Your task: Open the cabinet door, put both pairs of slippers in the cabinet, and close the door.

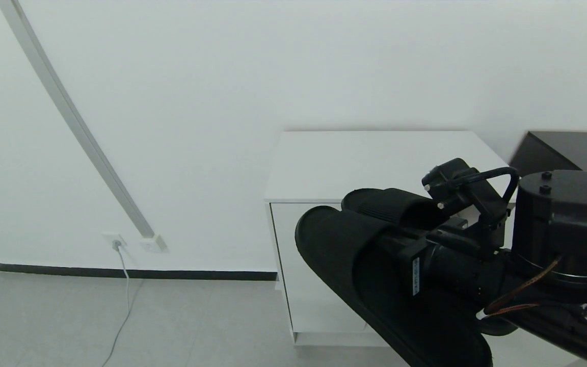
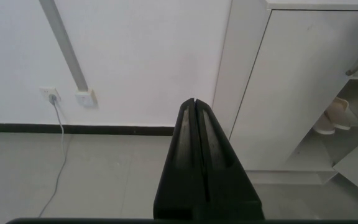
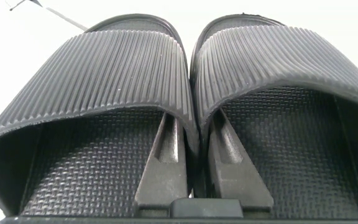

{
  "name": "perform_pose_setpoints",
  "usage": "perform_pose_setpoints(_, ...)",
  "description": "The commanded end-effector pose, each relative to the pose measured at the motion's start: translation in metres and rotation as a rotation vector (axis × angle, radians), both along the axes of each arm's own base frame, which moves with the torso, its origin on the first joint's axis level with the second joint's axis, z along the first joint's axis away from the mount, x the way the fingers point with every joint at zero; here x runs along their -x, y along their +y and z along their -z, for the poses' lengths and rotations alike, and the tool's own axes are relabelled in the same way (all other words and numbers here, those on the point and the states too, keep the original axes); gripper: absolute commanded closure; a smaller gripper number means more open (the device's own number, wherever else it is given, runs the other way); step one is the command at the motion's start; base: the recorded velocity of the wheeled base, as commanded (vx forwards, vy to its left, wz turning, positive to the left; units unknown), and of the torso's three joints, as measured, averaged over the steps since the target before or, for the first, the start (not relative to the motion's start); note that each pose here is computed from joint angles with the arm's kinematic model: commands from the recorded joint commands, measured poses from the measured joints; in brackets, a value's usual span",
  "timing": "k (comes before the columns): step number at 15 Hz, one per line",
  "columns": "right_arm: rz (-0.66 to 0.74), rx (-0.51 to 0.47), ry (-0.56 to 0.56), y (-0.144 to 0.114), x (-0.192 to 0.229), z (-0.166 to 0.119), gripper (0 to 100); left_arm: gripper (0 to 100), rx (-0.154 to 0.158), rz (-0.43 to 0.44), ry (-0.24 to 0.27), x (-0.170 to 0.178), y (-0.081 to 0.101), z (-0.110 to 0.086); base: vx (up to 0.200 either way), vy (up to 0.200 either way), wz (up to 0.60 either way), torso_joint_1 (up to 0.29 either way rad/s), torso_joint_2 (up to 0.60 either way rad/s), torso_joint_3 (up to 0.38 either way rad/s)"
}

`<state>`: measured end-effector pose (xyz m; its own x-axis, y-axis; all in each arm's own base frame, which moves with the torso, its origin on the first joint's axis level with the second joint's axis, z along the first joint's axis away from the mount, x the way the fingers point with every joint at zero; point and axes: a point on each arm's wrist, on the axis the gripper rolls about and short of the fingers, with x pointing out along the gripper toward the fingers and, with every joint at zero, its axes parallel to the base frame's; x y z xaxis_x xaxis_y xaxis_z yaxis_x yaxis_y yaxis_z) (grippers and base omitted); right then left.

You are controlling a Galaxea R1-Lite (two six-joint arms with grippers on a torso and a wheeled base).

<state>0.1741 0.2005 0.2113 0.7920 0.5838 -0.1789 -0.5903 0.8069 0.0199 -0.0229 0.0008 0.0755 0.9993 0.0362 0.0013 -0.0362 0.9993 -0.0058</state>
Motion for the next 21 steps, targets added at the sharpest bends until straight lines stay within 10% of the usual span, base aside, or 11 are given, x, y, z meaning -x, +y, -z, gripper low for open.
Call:
perform_pose_setpoints(1,-0.002,0.002,0.003,0.001,-0.0001,0.001,100,100,0.0,-0.001,0.001,-0.0001,0.0,0.0,0.0,0.0,0.0,0.0,0.0,0.0)
perform_pose_setpoints(21,0.001,-0.004,-0.006,-0.006,0.0065,-0.0017,100,100,-0.003,0.001,0.001,-0.0001,0.0,0.0,0.0,-0.17,0.0,0.003,0.0,0.001)
